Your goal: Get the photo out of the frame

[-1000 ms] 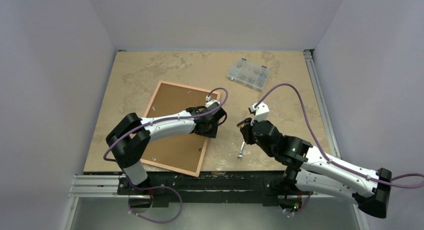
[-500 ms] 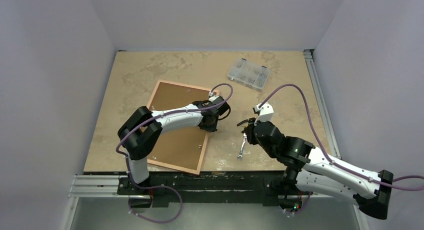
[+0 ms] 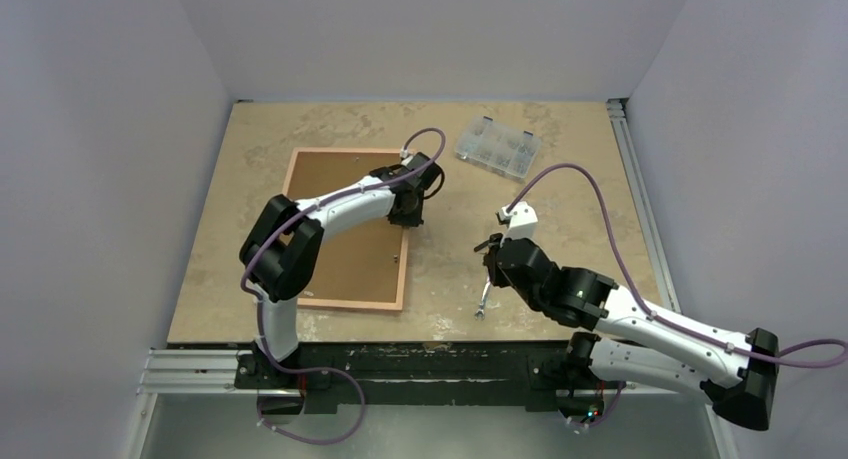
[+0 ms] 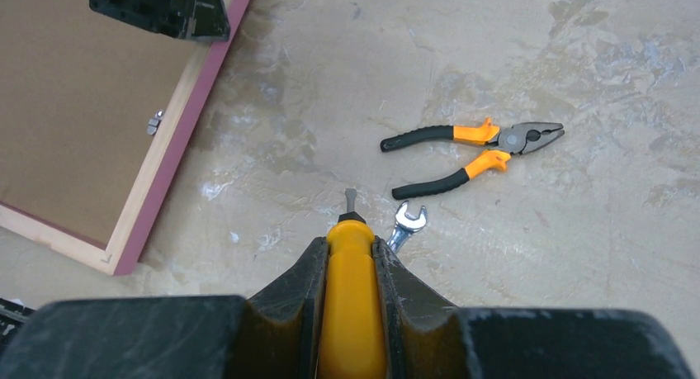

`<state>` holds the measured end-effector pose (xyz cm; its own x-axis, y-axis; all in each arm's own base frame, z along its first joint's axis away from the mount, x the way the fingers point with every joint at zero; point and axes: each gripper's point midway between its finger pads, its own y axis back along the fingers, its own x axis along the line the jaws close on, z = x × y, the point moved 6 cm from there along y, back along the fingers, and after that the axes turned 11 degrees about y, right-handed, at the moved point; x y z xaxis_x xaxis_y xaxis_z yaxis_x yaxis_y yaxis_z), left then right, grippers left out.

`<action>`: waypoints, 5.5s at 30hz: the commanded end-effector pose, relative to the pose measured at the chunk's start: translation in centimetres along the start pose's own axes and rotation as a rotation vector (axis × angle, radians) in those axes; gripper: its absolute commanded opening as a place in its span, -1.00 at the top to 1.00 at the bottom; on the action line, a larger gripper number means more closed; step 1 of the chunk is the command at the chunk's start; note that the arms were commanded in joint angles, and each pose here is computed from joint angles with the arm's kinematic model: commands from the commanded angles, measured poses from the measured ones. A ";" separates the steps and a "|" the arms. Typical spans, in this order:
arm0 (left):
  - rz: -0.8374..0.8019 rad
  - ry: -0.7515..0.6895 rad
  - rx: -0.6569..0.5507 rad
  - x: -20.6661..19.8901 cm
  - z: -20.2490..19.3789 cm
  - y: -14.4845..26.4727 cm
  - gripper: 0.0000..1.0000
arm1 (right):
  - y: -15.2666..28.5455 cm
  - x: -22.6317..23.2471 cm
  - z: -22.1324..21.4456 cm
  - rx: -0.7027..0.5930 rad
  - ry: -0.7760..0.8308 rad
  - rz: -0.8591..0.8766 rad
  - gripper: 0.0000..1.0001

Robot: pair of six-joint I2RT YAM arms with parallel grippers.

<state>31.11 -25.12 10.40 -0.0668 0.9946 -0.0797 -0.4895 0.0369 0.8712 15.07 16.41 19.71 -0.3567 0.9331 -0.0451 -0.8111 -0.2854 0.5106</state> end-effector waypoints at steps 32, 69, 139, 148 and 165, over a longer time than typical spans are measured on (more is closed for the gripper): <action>-0.023 0.306 -0.698 27.1 -7.1 33.6 -0.51 | -7.8 18.8 8.3 -0.078 0.093 0.601 1.00; -0.065 0.354 -0.730 26.8 -8.5 30.0 -0.53 | -14.9 29.7 10.9 -0.173 0.099 0.851 1.00; -0.176 0.302 -0.734 25.8 -8.7 30.3 -0.56 | -15.8 32.3 15.1 -0.186 0.202 0.611 1.00; -0.250 0.325 -0.681 23.9 -8.2 29.6 -0.57 | -13.5 14.4 13.4 -0.120 0.127 0.224 1.00; -0.432 0.338 -0.420 16.1 -5.6 26.3 -0.57 | -8.7 -22.1 0.2 -0.164 -0.954 -0.090 1.00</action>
<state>11.28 -6.44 28.43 -0.0674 0.8661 -0.4953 -0.8393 0.2192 0.4975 30.42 -0.08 17.55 0.2229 0.9065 0.3585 -0.8624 0.0119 0.5060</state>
